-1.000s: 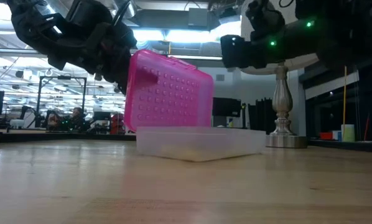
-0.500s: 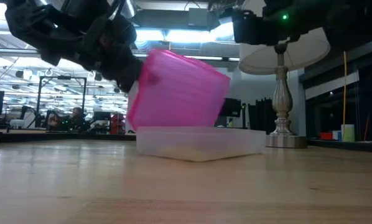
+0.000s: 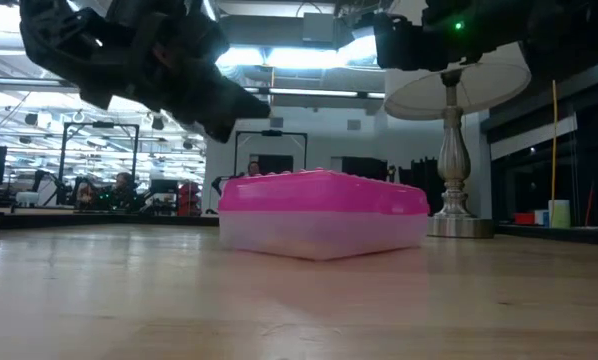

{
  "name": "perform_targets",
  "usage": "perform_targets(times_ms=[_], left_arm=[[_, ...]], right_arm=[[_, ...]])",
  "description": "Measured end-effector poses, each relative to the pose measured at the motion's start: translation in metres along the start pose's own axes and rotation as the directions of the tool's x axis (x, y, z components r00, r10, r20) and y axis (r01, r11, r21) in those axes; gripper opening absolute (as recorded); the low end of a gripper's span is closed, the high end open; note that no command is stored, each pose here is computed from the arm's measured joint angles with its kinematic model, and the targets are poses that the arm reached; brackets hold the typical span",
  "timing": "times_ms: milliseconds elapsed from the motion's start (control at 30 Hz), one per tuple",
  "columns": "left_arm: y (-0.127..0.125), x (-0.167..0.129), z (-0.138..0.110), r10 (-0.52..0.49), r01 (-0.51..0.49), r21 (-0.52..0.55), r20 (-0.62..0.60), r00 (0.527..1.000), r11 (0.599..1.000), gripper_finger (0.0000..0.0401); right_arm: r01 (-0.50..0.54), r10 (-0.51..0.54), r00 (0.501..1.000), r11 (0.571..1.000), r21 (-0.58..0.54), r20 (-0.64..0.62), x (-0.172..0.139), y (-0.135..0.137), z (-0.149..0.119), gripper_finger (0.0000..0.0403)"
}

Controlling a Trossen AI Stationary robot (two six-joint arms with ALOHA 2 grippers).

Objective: Pick & place school supplies into a supply box
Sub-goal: Return to Home Position

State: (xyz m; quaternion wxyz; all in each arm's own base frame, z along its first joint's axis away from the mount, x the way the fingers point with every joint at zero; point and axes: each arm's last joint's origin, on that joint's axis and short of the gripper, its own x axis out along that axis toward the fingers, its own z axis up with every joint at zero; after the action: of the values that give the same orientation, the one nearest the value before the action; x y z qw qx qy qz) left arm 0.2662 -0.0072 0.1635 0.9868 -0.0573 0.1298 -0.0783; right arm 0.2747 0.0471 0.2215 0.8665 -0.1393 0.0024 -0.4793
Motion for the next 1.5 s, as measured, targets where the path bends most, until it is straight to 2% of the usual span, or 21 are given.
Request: perform_targets(times_ms=[267, 500, 633, 700, 767, 867, 1000, 1133, 1200, 1267, 1500], left_arm=[[0.000, -0.022, 0.021, 0.030, -0.032, 0.079, 0.029, 0.999, 0.996, 0.0003], [0.003, -0.043, 0.038, 0.065, -0.075, 0.171, 0.062, 0.996, 0.982, 0.0003], [0.005, -0.056, 0.045, 0.089, -0.101, 0.195, 0.070, 0.994, 0.976, 0.0003], [0.006, -0.061, 0.046, 0.101, -0.111, 0.201, 0.061, 0.993, 0.973, 0.0003], [0.007, -0.065, 0.047, 0.110, -0.119, 0.209, 0.055, 0.992, 0.971, 0.0003], [0.008, -0.071, 0.048, 0.124, -0.130, 0.220, 0.042, 0.991, 0.967, 0.0003], [0.010, -0.080, 0.046, 0.142, -0.155, 0.229, 0.070, 0.987, 0.961, 0.0003], [0.013, -0.093, 0.031, 0.165, -0.196, 0.231, 0.147, 0.975, 0.953, 0.0003], [0.015, -0.101, 0.022, 0.179, -0.220, 0.231, 0.186, 0.966, 0.948, 0.0003], [0.016, -0.110, 0.015, 0.195, -0.243, 0.225, 0.215, 0.957, 0.944, 0.0003], [0.014, -0.134, -0.001, 0.219, -0.280, 0.172, 0.307, 0.926, 0.944, 0.0003]], right_arm=[[-0.015, 0.013, 1.000, 0.998, -0.069, -0.019, 0.000, 0.003, -0.004, 0.0064], [-0.039, 0.038, 0.999, 0.995, -0.095, -0.022, -0.005, 0.006, -0.005, 0.0008], [-0.044, 0.042, 0.999, 0.995, -0.094, -0.026, -0.006, 0.007, -0.006, 0.0008], [-0.087, 0.085, 0.996, 0.992, -0.089, -0.023, -0.005, 0.010, -0.009, 0.0005], [-0.207, 0.208, 0.978, 0.974, -0.096, -0.007, -0.003, 0.015, -0.015, 0.0005], [-0.376, 0.377, 0.926, 0.925, -0.051, 0.006, 0.005, 0.019, -0.023, 0.0004], [-0.448, 0.448, 0.894, 0.894, 0.013, -0.011, 0.015, 0.018, -0.029, 0.0004], [-0.578, 0.579, 0.814, 0.815, 0.036, -0.041, 0.018, 0.021, -0.037, 0.0004], [-0.621, 0.623, 0.780, 0.783, 0.046, -0.063, 0.020, 0.020, -0.039, 0.0003], [-0.638, 0.641, 0.765, 0.768, 0.062, -0.069, 0.022, 0.015, -0.035, 0.0003], [-0.631, 0.633, 0.768, 0.774, 0.055, -0.099, 0.024, -0.016, -0.011, 0.0003]])
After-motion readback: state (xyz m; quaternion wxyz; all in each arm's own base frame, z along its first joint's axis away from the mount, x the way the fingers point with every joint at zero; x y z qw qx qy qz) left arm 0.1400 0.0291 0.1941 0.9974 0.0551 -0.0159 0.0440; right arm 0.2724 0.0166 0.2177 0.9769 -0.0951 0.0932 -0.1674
